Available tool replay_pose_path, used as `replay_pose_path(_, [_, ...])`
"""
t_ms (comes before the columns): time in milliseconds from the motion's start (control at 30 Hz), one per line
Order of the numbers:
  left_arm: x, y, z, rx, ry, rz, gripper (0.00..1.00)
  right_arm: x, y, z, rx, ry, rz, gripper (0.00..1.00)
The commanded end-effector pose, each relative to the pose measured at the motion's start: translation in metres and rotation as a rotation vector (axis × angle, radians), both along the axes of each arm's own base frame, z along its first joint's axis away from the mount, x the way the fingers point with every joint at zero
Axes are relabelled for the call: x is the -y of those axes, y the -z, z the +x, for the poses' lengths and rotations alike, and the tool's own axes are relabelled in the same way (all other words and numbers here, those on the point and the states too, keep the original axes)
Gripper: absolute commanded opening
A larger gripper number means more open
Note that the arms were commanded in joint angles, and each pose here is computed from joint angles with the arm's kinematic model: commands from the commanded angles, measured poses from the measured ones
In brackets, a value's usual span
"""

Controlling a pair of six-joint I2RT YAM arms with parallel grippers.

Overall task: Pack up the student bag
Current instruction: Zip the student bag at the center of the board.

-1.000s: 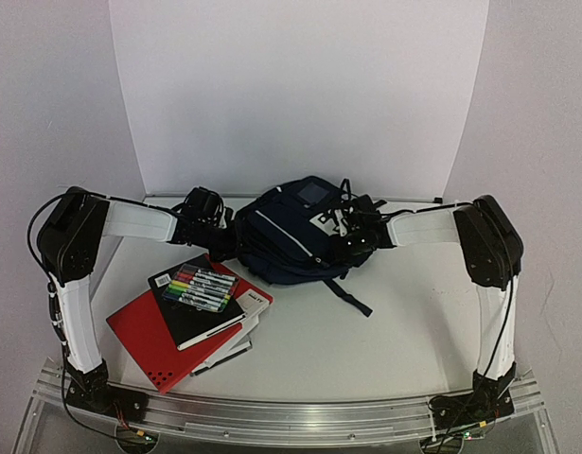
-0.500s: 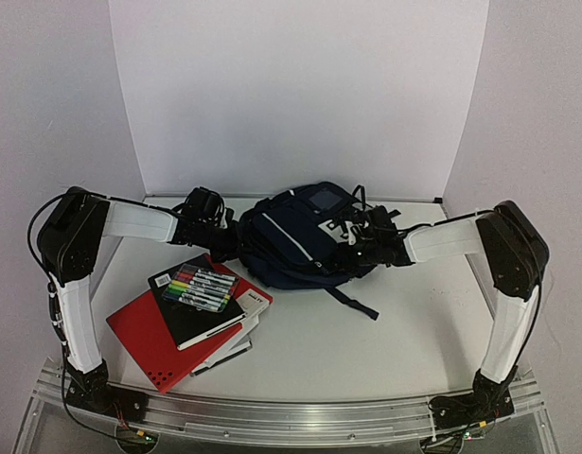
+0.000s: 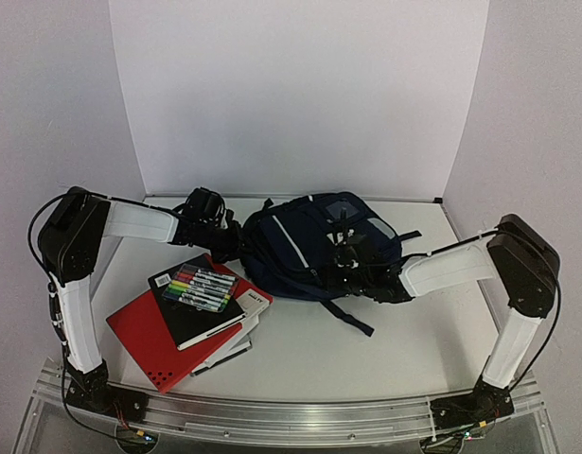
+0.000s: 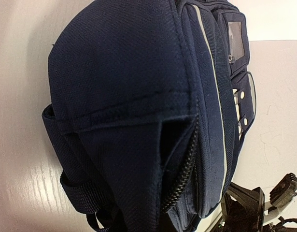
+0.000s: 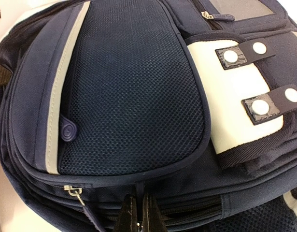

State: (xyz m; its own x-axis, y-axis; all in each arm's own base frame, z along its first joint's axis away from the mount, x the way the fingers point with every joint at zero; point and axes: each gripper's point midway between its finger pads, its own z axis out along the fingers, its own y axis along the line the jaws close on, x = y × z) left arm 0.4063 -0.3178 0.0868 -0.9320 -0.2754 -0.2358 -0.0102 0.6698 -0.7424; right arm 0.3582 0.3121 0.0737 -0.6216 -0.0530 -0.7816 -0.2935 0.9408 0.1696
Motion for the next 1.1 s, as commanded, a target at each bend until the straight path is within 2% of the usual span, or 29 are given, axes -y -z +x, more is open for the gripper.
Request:
replay_pose_path(0, [0.026, -0.032, 0.008, 0.100, 0.030, -0.092, 0.00, -0.014, -0.063, 0.009, 0.160, 0.141, 0.222, 0.00])
replay_pose_path(167, [0.050, -0.033, -0.003, 0.101, 0.085, -0.096, 0.00, -0.016, -0.087, 0.018, 0.215, 0.181, 0.271, 0.00])
replay_pose_path(433, [0.093, -0.049, -0.017, 0.116, 0.161, -0.157, 0.00, -0.040, -0.106, 0.015, 0.219, 0.066, 0.303, 0.00])
replay_pose_path(667, [0.131, -0.064, -0.029, 0.138, 0.215, -0.221, 0.00, -0.054, -0.097, 0.003, 0.216, -0.031, 0.266, 0.00])
replay_pose_path(867, [0.141, -0.051, -0.040, 0.115, 0.226, -0.193, 0.00, -0.032, -0.117, 0.012, 0.236, 0.130, 0.342, 0.00])
replay_pose_path(1067, [0.134, -0.040, -0.054, 0.130, 0.220, -0.085, 0.00, -0.017, -0.142, 0.024, 0.269, 0.245, 0.351, 0.00])
